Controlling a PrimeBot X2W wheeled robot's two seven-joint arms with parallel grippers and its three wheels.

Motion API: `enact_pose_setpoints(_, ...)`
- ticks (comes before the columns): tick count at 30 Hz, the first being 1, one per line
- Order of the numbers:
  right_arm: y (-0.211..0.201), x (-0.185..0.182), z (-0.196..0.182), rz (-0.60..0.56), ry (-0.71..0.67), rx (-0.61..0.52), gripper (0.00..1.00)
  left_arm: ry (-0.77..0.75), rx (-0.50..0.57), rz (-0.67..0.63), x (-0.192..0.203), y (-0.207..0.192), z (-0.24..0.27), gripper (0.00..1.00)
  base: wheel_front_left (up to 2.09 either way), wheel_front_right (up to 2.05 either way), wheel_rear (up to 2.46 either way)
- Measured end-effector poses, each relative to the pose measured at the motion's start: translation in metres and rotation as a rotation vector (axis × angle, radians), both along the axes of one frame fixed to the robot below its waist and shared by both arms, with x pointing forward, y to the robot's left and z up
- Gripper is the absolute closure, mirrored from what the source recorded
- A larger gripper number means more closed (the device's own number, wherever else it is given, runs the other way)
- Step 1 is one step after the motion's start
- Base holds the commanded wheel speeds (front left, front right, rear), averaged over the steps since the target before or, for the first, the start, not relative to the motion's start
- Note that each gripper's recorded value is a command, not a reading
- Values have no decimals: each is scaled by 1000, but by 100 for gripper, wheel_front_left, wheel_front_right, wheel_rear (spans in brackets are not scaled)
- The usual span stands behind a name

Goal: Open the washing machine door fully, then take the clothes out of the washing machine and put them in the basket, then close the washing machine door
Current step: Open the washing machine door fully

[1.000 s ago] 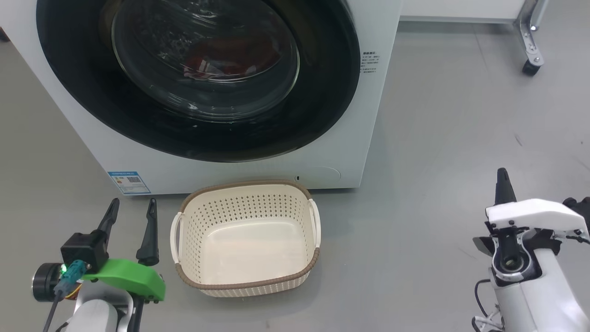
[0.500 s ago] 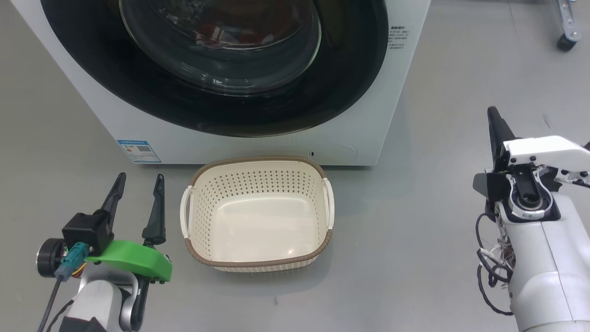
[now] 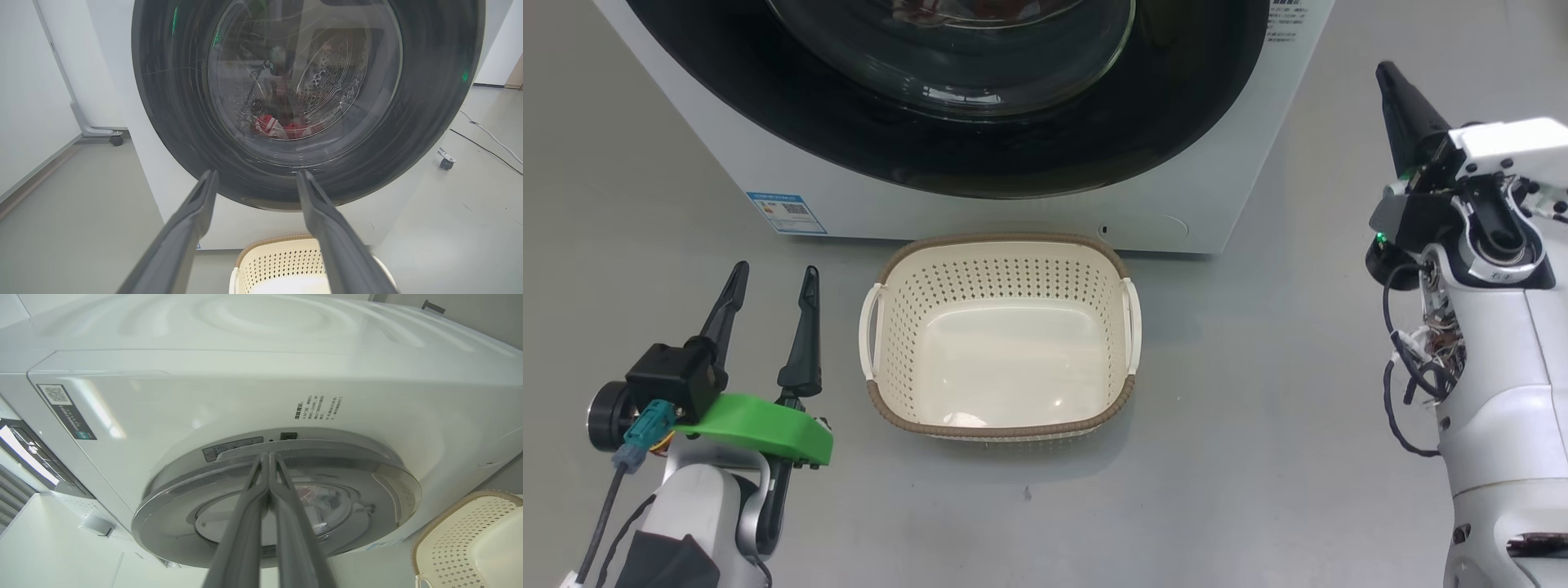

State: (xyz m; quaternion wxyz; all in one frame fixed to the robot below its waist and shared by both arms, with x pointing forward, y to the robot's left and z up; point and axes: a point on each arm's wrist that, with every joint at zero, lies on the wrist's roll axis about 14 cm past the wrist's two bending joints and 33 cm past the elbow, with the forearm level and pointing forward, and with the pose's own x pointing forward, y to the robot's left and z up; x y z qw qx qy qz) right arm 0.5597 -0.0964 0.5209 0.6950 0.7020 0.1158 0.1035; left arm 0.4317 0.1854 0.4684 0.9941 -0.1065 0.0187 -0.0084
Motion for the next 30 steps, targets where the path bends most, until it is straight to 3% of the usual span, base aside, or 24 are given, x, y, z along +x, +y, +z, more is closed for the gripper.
enact_pose_setpoints(13,13,48,20,93,-40,-15,100,-2,-6,-6,18,-1,-6,0,0,0,0)
enact_pose_setpoints(30,57,81,8,295,-25,-113,100,22,5,6,34,7,-22,0,0,0,0)
